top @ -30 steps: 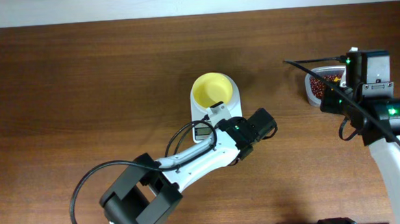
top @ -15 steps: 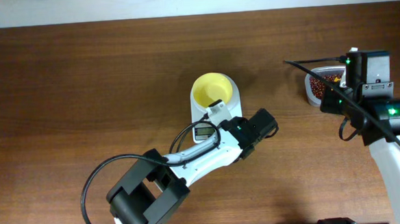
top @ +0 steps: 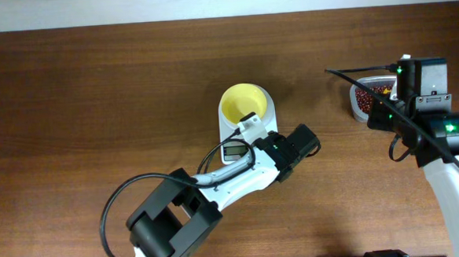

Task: Scoop item into bowl and weigh 50g on scale

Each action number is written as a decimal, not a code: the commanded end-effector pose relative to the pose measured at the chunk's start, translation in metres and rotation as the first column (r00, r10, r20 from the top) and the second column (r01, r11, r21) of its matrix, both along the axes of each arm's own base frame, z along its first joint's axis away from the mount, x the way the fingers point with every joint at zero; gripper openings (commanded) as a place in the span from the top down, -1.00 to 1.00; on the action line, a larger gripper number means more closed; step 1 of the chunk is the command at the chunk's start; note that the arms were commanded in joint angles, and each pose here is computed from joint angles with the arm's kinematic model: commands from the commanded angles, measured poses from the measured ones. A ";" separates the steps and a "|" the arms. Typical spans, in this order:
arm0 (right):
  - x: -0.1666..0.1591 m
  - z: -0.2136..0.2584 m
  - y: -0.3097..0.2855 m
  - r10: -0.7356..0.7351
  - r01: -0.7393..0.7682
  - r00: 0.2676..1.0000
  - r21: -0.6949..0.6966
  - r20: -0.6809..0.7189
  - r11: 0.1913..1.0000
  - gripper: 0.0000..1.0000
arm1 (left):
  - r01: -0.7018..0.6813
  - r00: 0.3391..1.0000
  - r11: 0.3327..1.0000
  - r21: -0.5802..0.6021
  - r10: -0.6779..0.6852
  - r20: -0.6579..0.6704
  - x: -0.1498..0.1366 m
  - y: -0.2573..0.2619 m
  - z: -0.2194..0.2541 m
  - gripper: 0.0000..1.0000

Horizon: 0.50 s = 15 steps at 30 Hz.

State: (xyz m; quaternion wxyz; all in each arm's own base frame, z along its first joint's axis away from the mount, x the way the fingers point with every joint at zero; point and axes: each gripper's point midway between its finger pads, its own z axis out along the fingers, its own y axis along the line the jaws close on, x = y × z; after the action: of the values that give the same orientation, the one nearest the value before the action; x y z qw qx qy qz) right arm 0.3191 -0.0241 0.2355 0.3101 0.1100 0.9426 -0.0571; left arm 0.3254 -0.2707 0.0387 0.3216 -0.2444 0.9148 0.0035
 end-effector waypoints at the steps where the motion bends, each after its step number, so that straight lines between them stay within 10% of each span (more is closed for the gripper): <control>1: 0.004 0.005 0.003 0.010 -0.010 1.000 0.009 0.013 1.000 0.92 | -0.016 1.000 0.999 0.040 0.016 -0.005 0.000 0.005 -0.017 1.00; 15: 0.009 -0.005 0.006 0.019 -0.019 1.000 0.021 -0.016 1.000 0.92 | -0.023 1.000 0.998 0.052 0.023 0.016 0.003 0.008 -0.015 1.00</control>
State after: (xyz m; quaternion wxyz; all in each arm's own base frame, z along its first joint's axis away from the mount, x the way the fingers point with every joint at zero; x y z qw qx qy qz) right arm 0.3242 -0.0208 0.2229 0.2904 0.1063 0.9496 -0.0507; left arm 0.3270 -0.2676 0.0270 0.3267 -0.2415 0.9135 0.0198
